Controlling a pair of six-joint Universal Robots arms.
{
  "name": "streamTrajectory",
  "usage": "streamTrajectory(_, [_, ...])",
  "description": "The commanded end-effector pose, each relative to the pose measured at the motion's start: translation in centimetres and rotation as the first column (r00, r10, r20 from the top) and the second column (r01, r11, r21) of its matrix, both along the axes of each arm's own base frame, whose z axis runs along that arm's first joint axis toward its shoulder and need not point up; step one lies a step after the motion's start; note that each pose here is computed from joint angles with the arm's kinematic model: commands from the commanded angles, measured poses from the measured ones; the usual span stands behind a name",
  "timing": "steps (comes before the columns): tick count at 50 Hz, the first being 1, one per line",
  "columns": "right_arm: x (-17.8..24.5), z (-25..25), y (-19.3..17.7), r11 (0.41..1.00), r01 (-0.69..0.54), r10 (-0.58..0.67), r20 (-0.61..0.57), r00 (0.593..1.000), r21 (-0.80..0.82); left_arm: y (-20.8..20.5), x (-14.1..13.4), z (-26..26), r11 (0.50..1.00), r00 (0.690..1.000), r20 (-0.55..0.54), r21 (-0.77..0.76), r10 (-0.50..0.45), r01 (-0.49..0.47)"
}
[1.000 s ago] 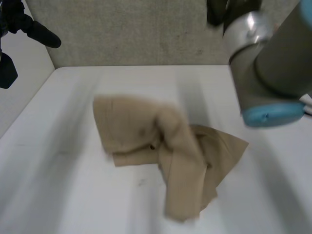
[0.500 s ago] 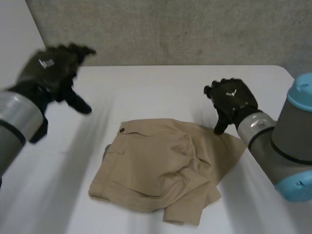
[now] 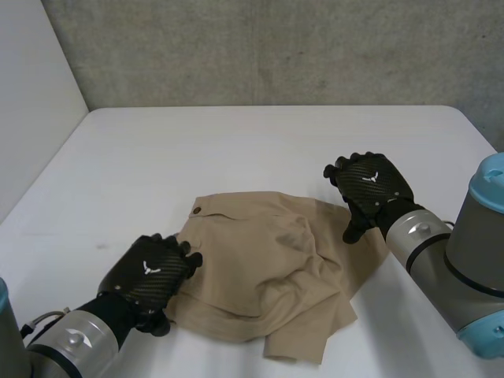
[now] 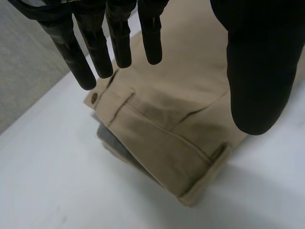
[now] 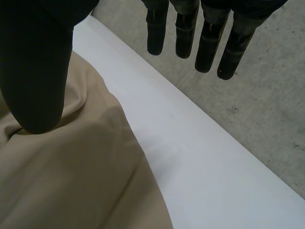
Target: Fold the shorts.
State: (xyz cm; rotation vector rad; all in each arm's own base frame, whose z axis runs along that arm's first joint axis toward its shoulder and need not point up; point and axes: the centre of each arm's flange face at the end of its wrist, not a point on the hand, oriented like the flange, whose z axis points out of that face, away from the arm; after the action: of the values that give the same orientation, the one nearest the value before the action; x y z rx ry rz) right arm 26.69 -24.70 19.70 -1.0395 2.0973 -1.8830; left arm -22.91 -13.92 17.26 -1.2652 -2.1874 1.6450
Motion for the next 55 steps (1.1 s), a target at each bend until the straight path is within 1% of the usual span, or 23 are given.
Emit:
streamTrajectory(1, [0.0,-0.3,0.3,1.000,-0.003,0.003,-0.005,1.000,0.008,-0.6,-0.2,-1.5,0.999,1.000,0.017,0.034,0.006,-0.007])
streamTrajectory(5, [-0.1,-0.3,0.2,1.000,0.000,0.000,-0.003,1.000,0.003,-1.0,-0.3,-2.4,0.999,1.000,0.025,0.043,0.006,-0.007])
streamTrajectory(10, [-0.2,-0.4,0.3,1.000,0.001,-0.001,-0.005,1.000,0.000,-1.7,-0.6,-2.8,1.000,1.000,0.020,0.017,0.010,-0.011])
streamTrajectory(23, [-0.1,-0.5,0.4,1.000,-0.002,0.002,-0.011,1.000,-0.001,-2.5,-0.6,-4.3,0.998,0.998,0.058,0.051,0.041,-0.044])
streamTrajectory(25, [-0.2,-0.5,0.4,1.000,-0.001,0.001,-0.013,1.000,-0.002,-2.7,-0.6,-4.4,0.998,0.997,0.059,0.045,0.051,-0.053])
streamTrajectory(29, [-0.1,-0.5,0.4,1.000,-0.001,0.001,-0.012,1.000,-0.003,-4.4,-0.5,-3.4,0.992,0.992,0.037,-0.048,0.119,-0.117])
streamTrajectory(30, [-0.2,-0.4,0.4,1.000,0.000,0.000,-0.011,1.000,-0.006,-5.8,-0.4,-2.2,0.977,0.985,0.008,-0.126,0.172,-0.170])
streamTrajectory(33, [-0.2,-0.3,0.3,1.000,0.002,-0.002,-0.010,1.000,-0.013,-8.4,0.0,0.8,0.925,0.963,-0.059,-0.270,0.262,-0.268])
streamTrajectory(34, [-0.2,-0.3,0.3,1.000,0.002,-0.002,-0.009,1.000,-0.015,-10.2,0.7,3.4,0.867,0.942,-0.109,-0.370,0.316,-0.334])
streamTrajectory(37, [-0.2,0.0,0.3,1.000,0.003,-0.003,-0.006,1.000,-0.022,-12.9,2.2,7.7,0.754,0.910,-0.177,-0.513,0.375,-0.410])
streamTrajectory(38, [-0.2,0.2,0.3,1.000,0.005,-0.005,-0.002,1.000,-0.029,-14.3,3.2,10.3,0.676,0.893,-0.213,-0.589,0.398,-0.442])
streamTrajectory(39, [-0.3,0.3,0.3,0.999,0.007,-0.007,0.000,1.000,-0.032,-14.9,3.7,11.6,0.636,0.883,-0.236,-0.621,0.406,-0.459])
streamTrajectory(41, [-0.3,0.5,0.3,0.999,0.008,-0.008,0.001,1.000,-0.036,-15.7,4.1,14.2,0.563,0.871,-0.286,-0.673,0.400,-0.480])
streamTrajectory(42, [-0.3,0.6,0.3,0.999,0.009,-0.009,0.004,1.000,-0.038,-16.2,4.2,16.6,0.496,0.861,-0.342,-0.710,0.377,-0.499])
streamTrajectory(44, [-0.4,0.6,0.3,0.999,0.012,-0.012,0.006,1.000,-0.038,-16.3,3.9,18.9,0.441,0.854,-0.397,-0.735,0.336,-0.515])
streamTrajectory(45, [-0.4,0.7,0.3,0.999,0.015,-0.015,0.006,1.000,-0.041,-16.2,3.7,19.8,0.423,0.852,-0.420,-0.742,0.312,-0.520])
streamTrajectory(46, [-0.5,0.8,0.3,0.999,0.017,-0.016,0.007,1.000,-0.044,-15.9,3.0,21.4,0.400,0.848,-0.464,-0.748,0.256,-0.530])
streamTrajectory(48, [-0.6,0.9,0.2,0.999,0.024,-0.024,0.008,1.000,-0.048,-15.3,2.1,22.9,0.393,0.842,-0.503,-0.746,0.196,-0.538])
streamTrajectory(49, [-0.6,1.0,0.2,0.998,0.031,-0.030,0.009,1.000,-0.050,-14.8,1.3,24.0,0.401,0.833,-0.536,-0.739,0.137,-0.541])
streamTrajectory(51, [-0.6,1.1,0.2,0.998,0.037,-0.036,0.010,0.999,-0.053,-14.1,0.3,24.8,0.414,0.823,-0.562,-0.733,0.081,-0.541])
streamTrajectory(52, [-0.7,1.2,0.2,0.998,0.041,-0.041,0.012,0.999,-0.055,-13.8,-0.2,25.1,0.426,0.818,-0.573,-0.727,0.055,-0.538])
streamTrajectory(53, [-0.8,1.4,0.1,0.996,0.055,-0.054,0.013,0.998,-0.063,-13.2,-1.3,25.6,0.447,0.807,-0.590,-0.721,0.003,-0.529])
streamTrajectory(55, [-1.0,1.7,-0.1,0.995,0.074,-0.073,0.017,0.997,-0.069,-13.0,-2.6,25.2,0.479,0.805,-0.593,-0.717,-0.037,-0.506])
